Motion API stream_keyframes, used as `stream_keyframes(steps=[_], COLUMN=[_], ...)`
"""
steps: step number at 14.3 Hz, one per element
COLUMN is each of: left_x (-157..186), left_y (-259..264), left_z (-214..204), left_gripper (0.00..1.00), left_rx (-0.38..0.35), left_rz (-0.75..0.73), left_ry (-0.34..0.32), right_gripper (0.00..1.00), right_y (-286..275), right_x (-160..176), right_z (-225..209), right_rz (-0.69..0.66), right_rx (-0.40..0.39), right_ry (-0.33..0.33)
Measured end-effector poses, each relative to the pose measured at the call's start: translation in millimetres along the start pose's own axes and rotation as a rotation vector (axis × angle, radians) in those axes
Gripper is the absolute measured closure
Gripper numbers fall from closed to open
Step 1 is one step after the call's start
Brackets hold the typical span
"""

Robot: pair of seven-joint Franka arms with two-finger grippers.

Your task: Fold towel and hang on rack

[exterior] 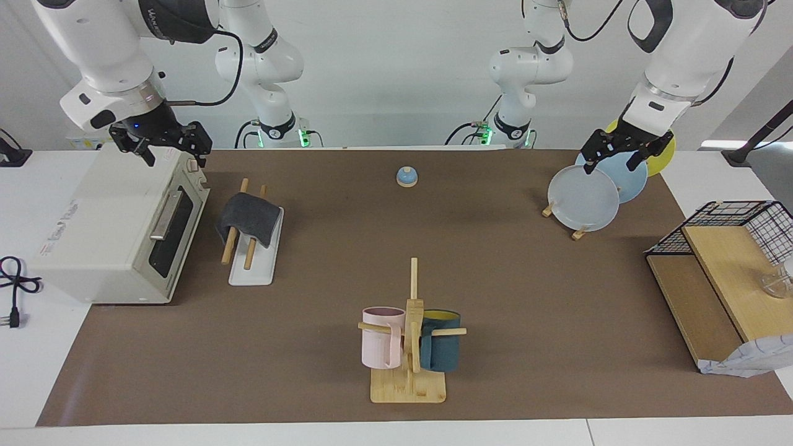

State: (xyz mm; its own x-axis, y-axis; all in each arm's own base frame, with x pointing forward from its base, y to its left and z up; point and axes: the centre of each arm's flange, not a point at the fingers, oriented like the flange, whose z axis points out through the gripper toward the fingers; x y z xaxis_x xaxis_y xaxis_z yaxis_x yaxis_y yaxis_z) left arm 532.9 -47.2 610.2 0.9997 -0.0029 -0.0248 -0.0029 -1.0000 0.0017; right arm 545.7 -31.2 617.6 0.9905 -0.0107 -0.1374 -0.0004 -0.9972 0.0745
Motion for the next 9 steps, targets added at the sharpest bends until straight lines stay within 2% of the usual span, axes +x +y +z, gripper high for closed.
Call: stream_keyframes(steps=[9], left_x=[0.0], left_y=[0.0], left_z=[0.0], left_gripper=[0.0], left_rx=[0.0], left_rz=[0.0], left_ry=[0.0], right_gripper=[0.0], right_y=[5.8], right_x=[-1.1], right_z=[-4.1], right_rz=[0.011], right_rx=[0.003], right_ry=[0.006])
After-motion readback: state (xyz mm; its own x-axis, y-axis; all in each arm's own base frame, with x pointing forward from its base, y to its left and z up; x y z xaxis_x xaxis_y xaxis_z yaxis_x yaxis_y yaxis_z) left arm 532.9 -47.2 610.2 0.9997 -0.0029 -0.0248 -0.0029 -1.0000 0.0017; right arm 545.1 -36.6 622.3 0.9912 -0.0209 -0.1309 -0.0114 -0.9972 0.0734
